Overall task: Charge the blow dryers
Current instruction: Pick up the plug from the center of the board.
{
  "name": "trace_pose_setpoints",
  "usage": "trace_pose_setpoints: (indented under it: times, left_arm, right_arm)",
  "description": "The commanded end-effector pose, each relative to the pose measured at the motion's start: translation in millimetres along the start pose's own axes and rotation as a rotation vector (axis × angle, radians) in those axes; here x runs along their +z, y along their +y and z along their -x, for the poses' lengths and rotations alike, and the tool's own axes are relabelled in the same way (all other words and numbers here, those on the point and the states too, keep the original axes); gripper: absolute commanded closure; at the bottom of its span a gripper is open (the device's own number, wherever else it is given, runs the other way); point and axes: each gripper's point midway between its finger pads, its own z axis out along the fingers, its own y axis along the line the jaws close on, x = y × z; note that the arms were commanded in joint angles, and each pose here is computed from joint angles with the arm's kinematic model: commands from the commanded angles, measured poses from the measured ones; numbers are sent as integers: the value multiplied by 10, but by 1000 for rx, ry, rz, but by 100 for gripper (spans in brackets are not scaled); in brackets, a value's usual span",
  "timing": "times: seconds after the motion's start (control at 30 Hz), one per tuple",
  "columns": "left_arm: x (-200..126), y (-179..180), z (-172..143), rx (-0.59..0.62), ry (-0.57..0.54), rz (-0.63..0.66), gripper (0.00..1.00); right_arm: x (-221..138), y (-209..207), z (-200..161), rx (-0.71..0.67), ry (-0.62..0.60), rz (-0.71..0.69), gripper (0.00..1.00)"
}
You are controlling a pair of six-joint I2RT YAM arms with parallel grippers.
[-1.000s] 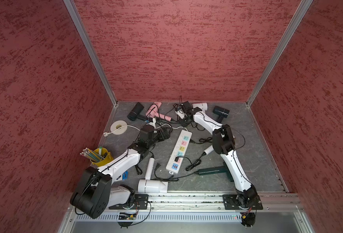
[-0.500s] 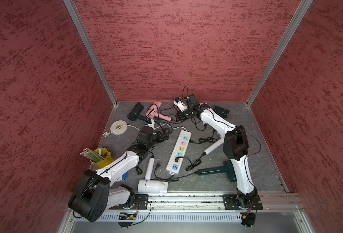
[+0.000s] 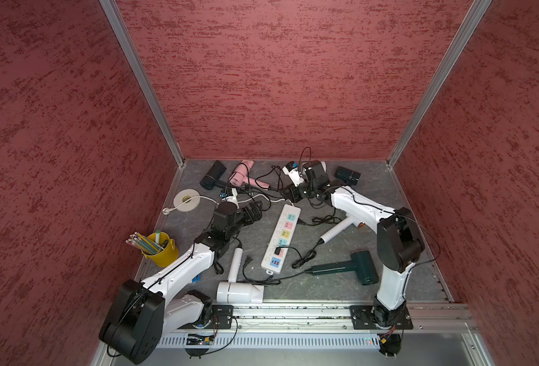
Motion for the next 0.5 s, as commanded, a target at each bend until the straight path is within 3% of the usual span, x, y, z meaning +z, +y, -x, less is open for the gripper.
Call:
trace_pose_setpoints:
  times: [0.0, 0.23, 0.47]
  left_arm:
    - [-33, 15, 30, -3, -15, 4, 0]
    - [16, -92, -13, 0, 13, -56, 0]
    - [178, -407, -206, -4, 131, -231, 0]
  right_arm:
    - [-206, 116, 296, -41, -162, 8, 100]
    - [-262, 8, 129, -28, -297, -22, 100]
    - [-131, -6, -111, -78, -363, 35, 100]
